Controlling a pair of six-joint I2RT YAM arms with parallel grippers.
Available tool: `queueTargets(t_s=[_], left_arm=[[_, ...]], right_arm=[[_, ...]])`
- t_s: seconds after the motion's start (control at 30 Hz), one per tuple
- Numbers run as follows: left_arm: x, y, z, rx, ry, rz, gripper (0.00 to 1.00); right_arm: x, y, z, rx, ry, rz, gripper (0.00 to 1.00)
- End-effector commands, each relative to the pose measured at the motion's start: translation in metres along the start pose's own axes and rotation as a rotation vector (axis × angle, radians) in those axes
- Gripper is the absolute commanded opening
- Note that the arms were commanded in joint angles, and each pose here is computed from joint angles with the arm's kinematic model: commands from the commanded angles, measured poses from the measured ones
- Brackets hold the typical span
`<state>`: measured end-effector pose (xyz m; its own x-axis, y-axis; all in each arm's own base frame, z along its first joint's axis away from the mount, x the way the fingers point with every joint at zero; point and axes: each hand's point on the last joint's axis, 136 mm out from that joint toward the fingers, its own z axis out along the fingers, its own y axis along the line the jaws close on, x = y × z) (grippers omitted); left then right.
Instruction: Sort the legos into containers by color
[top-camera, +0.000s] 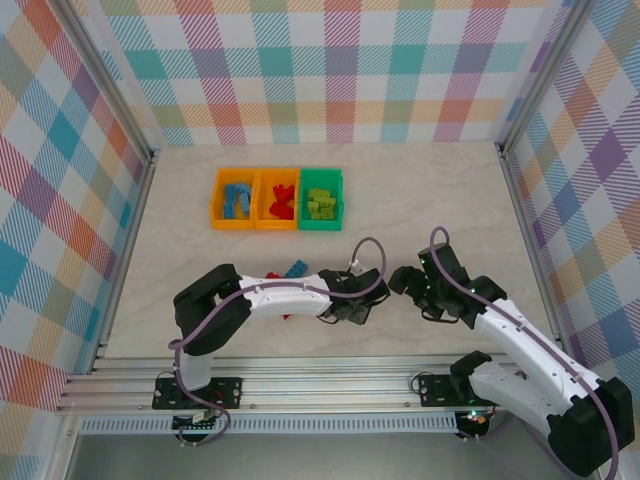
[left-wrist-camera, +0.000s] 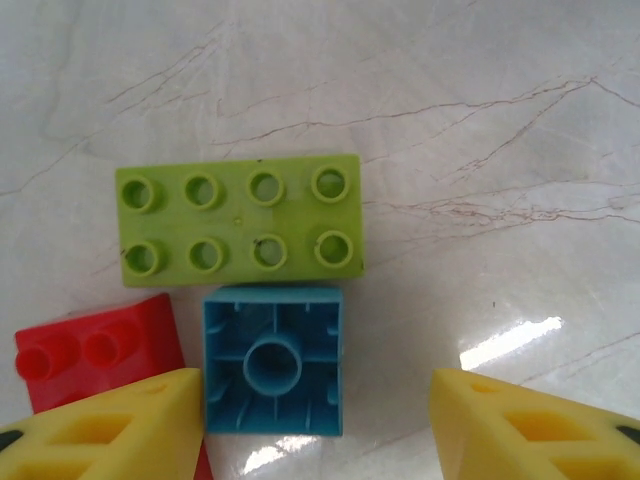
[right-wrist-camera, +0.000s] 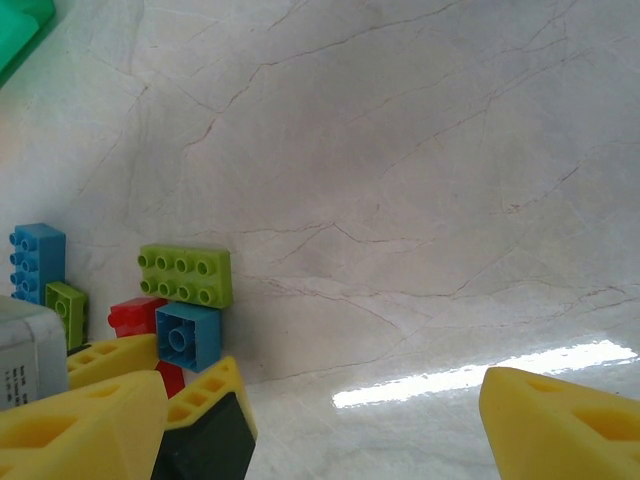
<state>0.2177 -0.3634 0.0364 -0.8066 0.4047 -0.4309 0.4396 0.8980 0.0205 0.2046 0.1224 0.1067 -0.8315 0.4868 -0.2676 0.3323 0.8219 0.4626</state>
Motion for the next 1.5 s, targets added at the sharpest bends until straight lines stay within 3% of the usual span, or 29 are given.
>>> queueTargets(t_s=[0.0, 0.13, 0.3, 0.47, 0.57, 0.7, 0.87, 0.97, 1.23, 1.33, 1.47], left_arm=[[-0.002, -0.001, 0.009, -0.028, 0.009, 0.022, 0.55], [0.004, 0.0, 0.019, -0.041, 0.033, 0.008, 0.49], [0.001, 0.0, 0.014, -0.041, 0.023, -0.001, 0.31], [-0.037, 0.003, -0.047, 0.062, -0.096, -0.077, 0.2], [-0.078, 0.047, -0.092, 0.059, -0.215, -0.167, 0.21], [-0.125, 0.165, -0.12, -0.135, -0.316, -0.303, 0.21], [-0.151, 0.301, -0.117, -0.272, -0.336, -0.575, 0.22], [-0.157, 0.351, -0.1, -0.338, -0.308, -0.662, 0.22], [-0.159, 0.406, -0.037, -0.305, -0.177, -0.781, 0.35], [-0.161, 0.415, -0.041, -0.313, -0.193, -0.798, 0.46], [-0.165, 0.416, -0.075, -0.31, -0.248, -0.8, 0.57]], right_arm=[[0.003, -0.002, 0.0, -0.004, 0.014, -0.012, 0.82], [0.003, -0.002, -0.002, -0.007, 0.014, -0.013, 0.82], [0.006, 0.006, -0.006, -0.059, 0.025, -0.033, 0.82], [0.008, 0.033, -0.021, -0.197, 0.037, -0.098, 0.83], [0.007, 0.052, -0.033, -0.288, 0.038, -0.133, 0.83], [0.006, 0.065, -0.037, -0.349, 0.041, -0.147, 0.83], [0.007, 0.068, -0.035, -0.348, 0.052, -0.152, 0.82], [0.007, 0.065, -0.036, -0.341, 0.048, -0.153, 0.82], [0.007, 0.063, -0.041, -0.329, 0.046, -0.166, 0.82], [0.006, 0.064, -0.043, -0.315, 0.049, -0.19, 0.82], [0.005, 0.069, -0.041, -0.304, 0.073, -0.224, 0.82]])
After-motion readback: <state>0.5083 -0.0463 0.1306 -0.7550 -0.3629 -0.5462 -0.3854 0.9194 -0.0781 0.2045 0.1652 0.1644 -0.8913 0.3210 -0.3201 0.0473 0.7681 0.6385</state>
